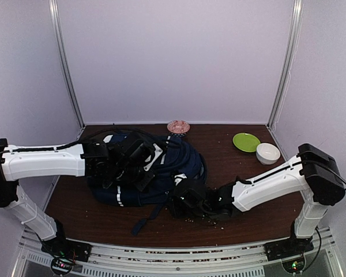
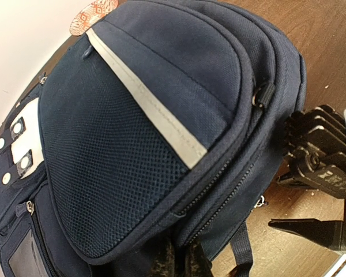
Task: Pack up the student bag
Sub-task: Zip the student bag at the center of the board.
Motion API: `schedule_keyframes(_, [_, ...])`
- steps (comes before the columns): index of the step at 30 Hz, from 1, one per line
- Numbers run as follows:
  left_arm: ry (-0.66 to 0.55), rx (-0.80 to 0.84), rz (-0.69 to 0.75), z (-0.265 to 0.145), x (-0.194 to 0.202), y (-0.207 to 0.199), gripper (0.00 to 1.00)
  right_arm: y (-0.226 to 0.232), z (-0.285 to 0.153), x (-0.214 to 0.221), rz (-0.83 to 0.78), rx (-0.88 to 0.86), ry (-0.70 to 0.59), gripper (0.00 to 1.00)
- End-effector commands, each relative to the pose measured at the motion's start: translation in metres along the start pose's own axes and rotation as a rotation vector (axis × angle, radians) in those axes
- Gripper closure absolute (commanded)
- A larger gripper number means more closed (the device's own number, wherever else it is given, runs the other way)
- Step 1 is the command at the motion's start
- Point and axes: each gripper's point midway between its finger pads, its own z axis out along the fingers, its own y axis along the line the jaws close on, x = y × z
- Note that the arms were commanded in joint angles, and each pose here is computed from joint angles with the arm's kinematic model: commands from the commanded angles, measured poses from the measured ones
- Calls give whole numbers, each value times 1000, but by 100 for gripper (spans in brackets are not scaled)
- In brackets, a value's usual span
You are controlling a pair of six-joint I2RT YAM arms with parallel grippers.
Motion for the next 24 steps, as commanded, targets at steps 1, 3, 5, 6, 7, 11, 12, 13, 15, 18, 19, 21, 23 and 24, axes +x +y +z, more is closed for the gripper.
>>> schedule_keyframes(1, [-178,46,-98,-14,-50,-5,100,-4,3,-19,26,36,-81,59])
schedule_keyframes(3, [-177,48,-98,-13,-51,-6,100,-4,5,-19,30,34,-83,61])
schedule_keyframes(5, [-177,50,-99,-13,-51,-7,100,-3,7,-19,32,26,-85,62])
schedule_keyframes(6, [-177,50,-99,-13,-51,-7,100,-1,7,-19,34,20,-86,62])
schedule_keyframes(7, [-174,50,-98,-12,-51,-7,100,0,8,-19,33,15,-85,62])
schedule_keyframes(11, [-173,50,-97,-11,-51,-7,100,-1,11,-16,37,16,-82,65])
schedule_keyframes(12, [-170,51,-97,-10,-50,-8,100,-2,12,-16,40,21,-82,66])
schedule_keyframes(13, [-173,52,-100,-11,-51,-8,100,-2,13,-16,44,22,-85,67])
schedule_keyframes(15, [-171,55,-100,-10,-51,-8,100,-4,14,-17,54,28,-88,70])
schedule_keyframes(18, [-167,57,-101,-9,-50,-9,100,-4,15,-20,65,27,-100,72])
schedule_keyframes(19, [-166,56,-101,-10,-50,-9,100,-3,15,-21,66,23,-105,73])
schedule_keyframes(21, [-164,56,-102,-9,-49,-9,100,-1,15,-22,65,19,-108,74])
schedule_keyframes(23, [-163,55,-102,-9,-48,-9,100,0,17,-23,64,20,-105,75])
schedule_keyframes(24, [-163,53,-102,-9,-48,-8,100,1,18,-22,63,17,-102,76])
